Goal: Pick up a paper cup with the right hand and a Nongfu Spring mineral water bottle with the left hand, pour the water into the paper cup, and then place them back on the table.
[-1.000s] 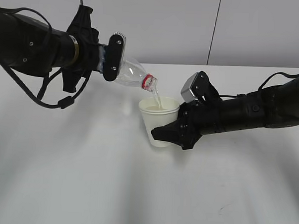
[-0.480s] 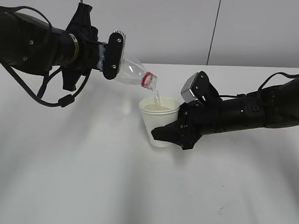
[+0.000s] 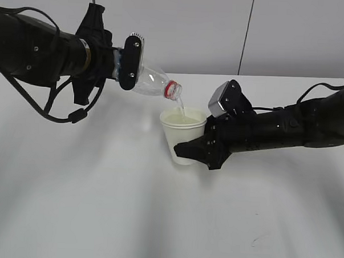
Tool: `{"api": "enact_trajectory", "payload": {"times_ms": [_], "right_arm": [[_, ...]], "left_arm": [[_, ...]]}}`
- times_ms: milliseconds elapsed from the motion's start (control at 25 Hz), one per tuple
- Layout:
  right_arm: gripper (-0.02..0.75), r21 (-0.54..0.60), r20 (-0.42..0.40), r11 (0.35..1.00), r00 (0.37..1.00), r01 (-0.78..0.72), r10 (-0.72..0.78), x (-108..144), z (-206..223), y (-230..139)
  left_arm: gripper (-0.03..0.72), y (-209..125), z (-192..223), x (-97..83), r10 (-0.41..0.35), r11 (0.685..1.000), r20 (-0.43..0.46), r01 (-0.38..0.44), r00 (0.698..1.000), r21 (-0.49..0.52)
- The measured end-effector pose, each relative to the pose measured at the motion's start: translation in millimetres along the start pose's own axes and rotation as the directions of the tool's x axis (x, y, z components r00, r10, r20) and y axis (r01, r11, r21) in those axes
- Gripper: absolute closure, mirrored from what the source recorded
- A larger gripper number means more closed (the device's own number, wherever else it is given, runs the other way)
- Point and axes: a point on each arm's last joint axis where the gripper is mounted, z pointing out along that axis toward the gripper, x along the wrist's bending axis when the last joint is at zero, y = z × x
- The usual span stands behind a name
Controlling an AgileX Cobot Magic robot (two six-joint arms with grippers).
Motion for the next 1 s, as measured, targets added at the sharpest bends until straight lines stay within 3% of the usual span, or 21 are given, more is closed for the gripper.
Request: {"api": "enact_trajectory", "payload": {"times_ms": [240,400,480,600,680,720,840,960,1000], "right_arm": [[0.300,-0.060,0.077,0.998,0.997,0.019,-0.014,-8.5,-6.6,9.3],[0.300,-0.070,0.111,0.997,0.994,0.026,-0.018,-12.5,-13.2,14.7],[0.300,-0.063,0.121,0.998,0.992,0.025,-0.017,-13.8,-14.0,14.2],[0.300,-0.071,0.143,0.997,0.990,0.019,-0.008,-16.2,-14.8,14.7],[0.300,-0.093,0.174,0.995,0.985,0.021,-0.004,-19.0,-15.4,16.8],[0.300,-0.107,0.194,0.994,0.981,0.023,-0.002,-20.7,-15.8,18.1],[0.300,-0.168,0.270,0.986,0.962,0.003,0.043,-28.0,-18.1,23.1],[0.300,-0.209,0.341,0.978,0.937,0.004,0.069,-34.8,-20.9,26.4],[0.300,-0.212,0.358,0.977,0.932,0.018,0.061,-36.1,-21.5,27.0]], "left_arm": [[0.330,1.9,0.0,-2.7,-0.104,0.994,0.034,0.105,0.994,-0.018],[0.330,4.1,-0.2,-4.4,-0.226,0.973,0.060,0.228,0.972,-0.034],[0.330,3.9,0.4,-4.9,-0.312,0.948,0.073,0.315,0.947,-0.042],[0.330,1.7,1.8,-5.7,-0.451,0.888,0.101,0.458,0.887,-0.050],[0.330,0.1,2.9,-6.6,-0.549,0.828,0.129,0.558,0.826,-0.054],[0.330,-0.5,3.5,-7.1,-0.608,0.782,0.148,0.620,0.780,-0.055],[0.330,-6.0,6.2,-8.5,-0.759,0.613,0.232,0.788,0.608,-0.059],[0.330,-16.0,10.2,-10.7,-0.848,0.433,0.319,0.901,0.422,-0.041],[0.330,-18.8,12.7,-12.8,-0.866,0.385,0.336,0.922,0.371,-0.026]]}}
